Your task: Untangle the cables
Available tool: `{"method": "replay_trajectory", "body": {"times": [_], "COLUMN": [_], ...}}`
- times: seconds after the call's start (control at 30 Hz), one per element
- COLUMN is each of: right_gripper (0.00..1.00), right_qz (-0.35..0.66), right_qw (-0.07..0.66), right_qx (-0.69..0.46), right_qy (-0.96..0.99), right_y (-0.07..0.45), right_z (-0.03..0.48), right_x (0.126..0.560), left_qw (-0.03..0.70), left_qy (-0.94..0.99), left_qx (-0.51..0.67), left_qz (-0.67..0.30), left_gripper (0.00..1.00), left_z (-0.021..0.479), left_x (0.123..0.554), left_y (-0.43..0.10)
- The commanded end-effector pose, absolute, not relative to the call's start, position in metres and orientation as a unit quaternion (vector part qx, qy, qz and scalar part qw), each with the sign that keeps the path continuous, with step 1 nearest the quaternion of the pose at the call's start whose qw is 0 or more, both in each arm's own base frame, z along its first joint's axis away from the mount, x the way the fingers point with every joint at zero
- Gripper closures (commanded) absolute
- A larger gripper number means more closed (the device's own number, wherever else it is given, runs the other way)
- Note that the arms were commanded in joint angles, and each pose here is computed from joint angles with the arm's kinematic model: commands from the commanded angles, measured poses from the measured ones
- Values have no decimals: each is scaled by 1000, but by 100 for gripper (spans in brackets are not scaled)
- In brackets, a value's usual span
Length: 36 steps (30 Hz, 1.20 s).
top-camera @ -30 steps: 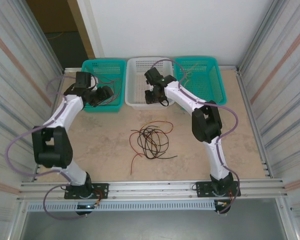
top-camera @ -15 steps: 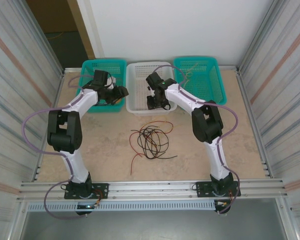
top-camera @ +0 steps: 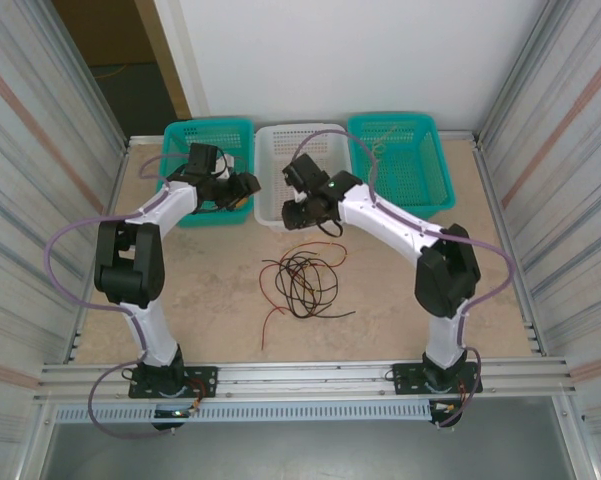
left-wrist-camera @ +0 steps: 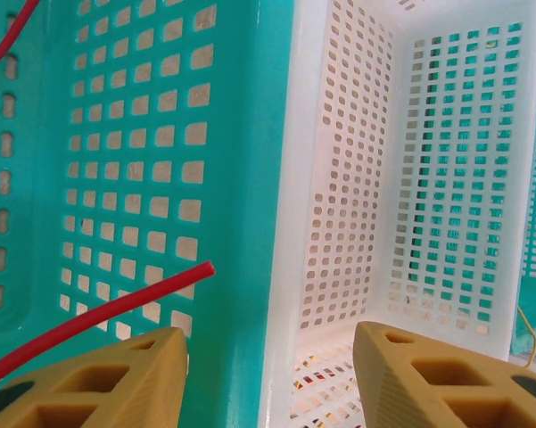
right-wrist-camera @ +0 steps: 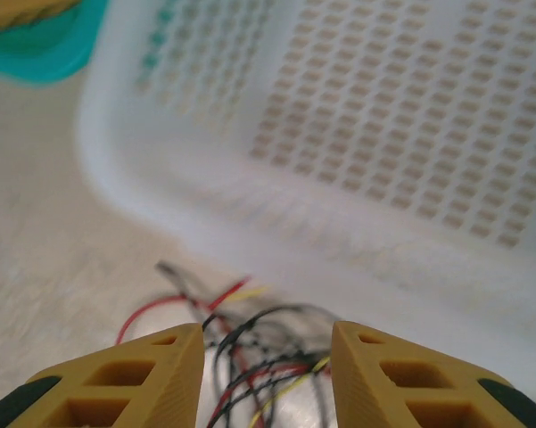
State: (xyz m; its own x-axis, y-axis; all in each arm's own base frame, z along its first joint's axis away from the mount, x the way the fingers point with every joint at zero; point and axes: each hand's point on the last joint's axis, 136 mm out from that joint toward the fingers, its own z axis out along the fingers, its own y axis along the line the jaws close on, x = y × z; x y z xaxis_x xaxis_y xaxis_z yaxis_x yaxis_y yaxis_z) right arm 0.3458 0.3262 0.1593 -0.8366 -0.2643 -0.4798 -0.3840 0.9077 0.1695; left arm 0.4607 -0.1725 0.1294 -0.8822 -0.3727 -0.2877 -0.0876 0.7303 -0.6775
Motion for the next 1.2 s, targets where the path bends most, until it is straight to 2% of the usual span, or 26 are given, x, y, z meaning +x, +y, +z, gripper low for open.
{"method": "replay_trajectory", "body": {"times": [0.0, 0.1, 0.3, 0.73, 1.0, 1.17], "right_gripper": [59, 59, 62, 63, 61, 56], "right_qz": [115, 109, 119, 135, 114, 89], "right_qw": [207, 188, 179, 193, 217, 214], "right_qx": [-157, -153, -115, -97, -118, -115], "right_qy": [959, 964, 970, 967, 962, 966], "right_y": [322, 325, 319, 318, 303, 272], "right_z": [138, 120, 103, 104, 135, 149], "right_x": [319, 311, 339, 377, 348, 320], "left_qw": [205, 207, 199, 202, 221, 248], "left_qy": [903, 904, 912, 913, 903, 890], "left_qx": [-114, -105, -87, -64, -65, -52], "left_qz": [-359, -359, -348, -348, -363, -379], "left_gripper": [47, 47, 48, 47, 46, 42], "left_z": [141, 143, 137, 143, 163, 201], "left_x": [452, 450, 438, 433, 446, 446], "left_y": [-179, -179, -177, -177, -177, -182]}}
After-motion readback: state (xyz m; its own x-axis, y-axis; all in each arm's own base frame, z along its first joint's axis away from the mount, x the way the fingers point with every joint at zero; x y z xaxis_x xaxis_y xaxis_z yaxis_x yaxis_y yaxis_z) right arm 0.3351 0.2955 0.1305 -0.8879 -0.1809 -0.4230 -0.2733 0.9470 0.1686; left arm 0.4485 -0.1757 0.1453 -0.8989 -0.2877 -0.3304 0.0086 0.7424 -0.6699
